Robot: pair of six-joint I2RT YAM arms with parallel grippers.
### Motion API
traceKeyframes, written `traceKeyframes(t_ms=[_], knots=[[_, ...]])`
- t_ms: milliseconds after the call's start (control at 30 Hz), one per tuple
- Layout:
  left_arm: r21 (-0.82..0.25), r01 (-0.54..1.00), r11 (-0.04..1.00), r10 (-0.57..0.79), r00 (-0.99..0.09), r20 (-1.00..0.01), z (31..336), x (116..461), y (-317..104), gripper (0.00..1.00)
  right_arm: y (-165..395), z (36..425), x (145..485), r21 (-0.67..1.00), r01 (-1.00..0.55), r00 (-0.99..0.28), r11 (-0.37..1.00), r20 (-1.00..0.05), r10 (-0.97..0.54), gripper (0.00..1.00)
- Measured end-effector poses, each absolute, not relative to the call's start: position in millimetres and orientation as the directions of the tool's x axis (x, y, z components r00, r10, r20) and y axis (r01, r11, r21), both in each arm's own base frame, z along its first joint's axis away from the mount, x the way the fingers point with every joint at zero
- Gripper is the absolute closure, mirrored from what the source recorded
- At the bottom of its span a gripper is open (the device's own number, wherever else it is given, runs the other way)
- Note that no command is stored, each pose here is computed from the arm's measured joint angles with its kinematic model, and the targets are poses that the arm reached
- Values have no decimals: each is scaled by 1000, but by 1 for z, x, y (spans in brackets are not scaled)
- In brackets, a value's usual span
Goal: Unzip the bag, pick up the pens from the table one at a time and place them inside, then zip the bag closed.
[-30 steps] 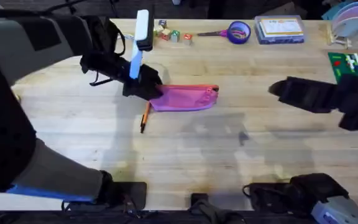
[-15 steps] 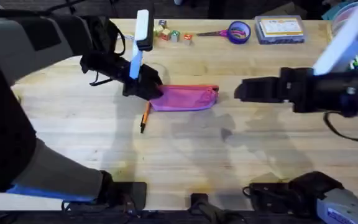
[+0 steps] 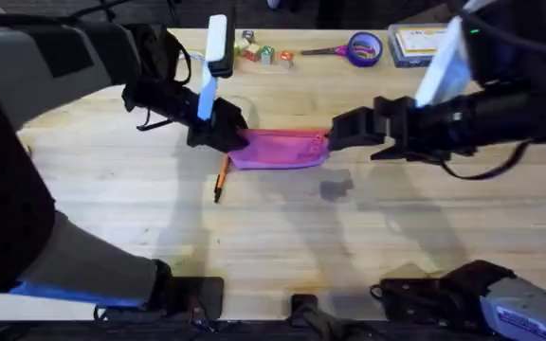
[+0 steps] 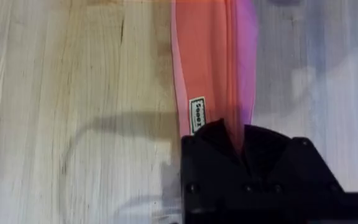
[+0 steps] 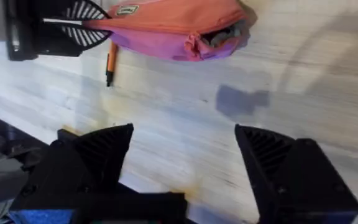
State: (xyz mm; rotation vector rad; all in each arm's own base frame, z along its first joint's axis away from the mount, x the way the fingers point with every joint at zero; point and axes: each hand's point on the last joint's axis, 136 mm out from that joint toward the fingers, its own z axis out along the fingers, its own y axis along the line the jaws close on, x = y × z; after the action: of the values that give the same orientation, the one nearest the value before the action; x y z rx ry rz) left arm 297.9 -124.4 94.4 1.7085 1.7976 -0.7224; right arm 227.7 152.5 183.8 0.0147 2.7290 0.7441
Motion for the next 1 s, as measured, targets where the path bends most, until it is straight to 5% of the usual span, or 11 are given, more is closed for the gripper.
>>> traceKeyframes(t_ms=[433,1000], knots=[[-9,999,47,702,-40,-711,94,298,-124,958,186,161,252,417,-73,-933,906,-350,86,3],[-9,999,47,702,-39,-711,94,298,-124,958,202,93,277,388,141,-947,911,-216,239,6]])
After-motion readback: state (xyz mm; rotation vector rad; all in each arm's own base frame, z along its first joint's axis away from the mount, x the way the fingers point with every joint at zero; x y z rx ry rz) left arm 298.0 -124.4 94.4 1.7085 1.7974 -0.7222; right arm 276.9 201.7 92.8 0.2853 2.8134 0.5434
